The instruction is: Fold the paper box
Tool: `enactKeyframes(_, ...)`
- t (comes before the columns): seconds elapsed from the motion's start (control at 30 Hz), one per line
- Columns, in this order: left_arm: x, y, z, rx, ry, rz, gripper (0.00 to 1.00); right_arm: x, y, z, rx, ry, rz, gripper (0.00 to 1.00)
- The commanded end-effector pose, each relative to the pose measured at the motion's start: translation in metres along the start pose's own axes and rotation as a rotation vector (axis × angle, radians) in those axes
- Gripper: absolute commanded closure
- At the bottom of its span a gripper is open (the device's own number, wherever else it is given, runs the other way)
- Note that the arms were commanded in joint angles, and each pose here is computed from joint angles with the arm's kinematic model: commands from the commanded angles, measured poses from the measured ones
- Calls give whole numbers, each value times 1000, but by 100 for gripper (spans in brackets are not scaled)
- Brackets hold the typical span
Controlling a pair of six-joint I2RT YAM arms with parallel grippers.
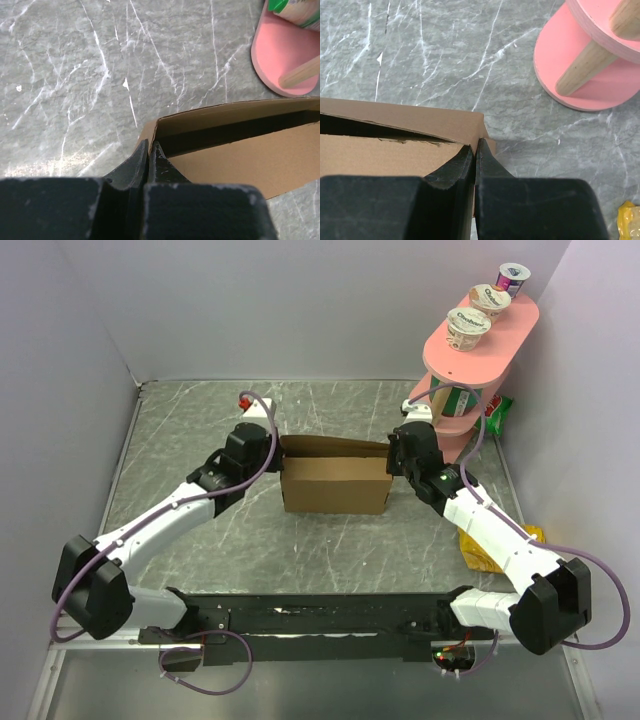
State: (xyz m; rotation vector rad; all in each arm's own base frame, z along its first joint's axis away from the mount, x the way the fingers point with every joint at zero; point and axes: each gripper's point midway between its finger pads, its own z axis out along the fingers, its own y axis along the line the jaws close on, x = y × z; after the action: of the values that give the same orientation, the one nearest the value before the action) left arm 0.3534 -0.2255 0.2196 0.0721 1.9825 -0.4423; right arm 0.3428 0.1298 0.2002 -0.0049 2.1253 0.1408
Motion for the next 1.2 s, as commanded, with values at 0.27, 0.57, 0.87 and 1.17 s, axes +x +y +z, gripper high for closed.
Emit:
enactKeyframes(0.27,5,-27,-1,146,117,-28,99,56,2,2,-1,187,-53,100)
enactKeyframes(0.57,17,-31,3,172,137,-74,99,55,3,2,-1,184,-52,100)
enactKeyframes(0.87,36,-16,-5,52,28,-35,99,55,6,2,2,178,-52,100)
enactKeyframes(1.17,63,-6,-10,25,-59,56,99,57,4,-1,24,127,-39,100)
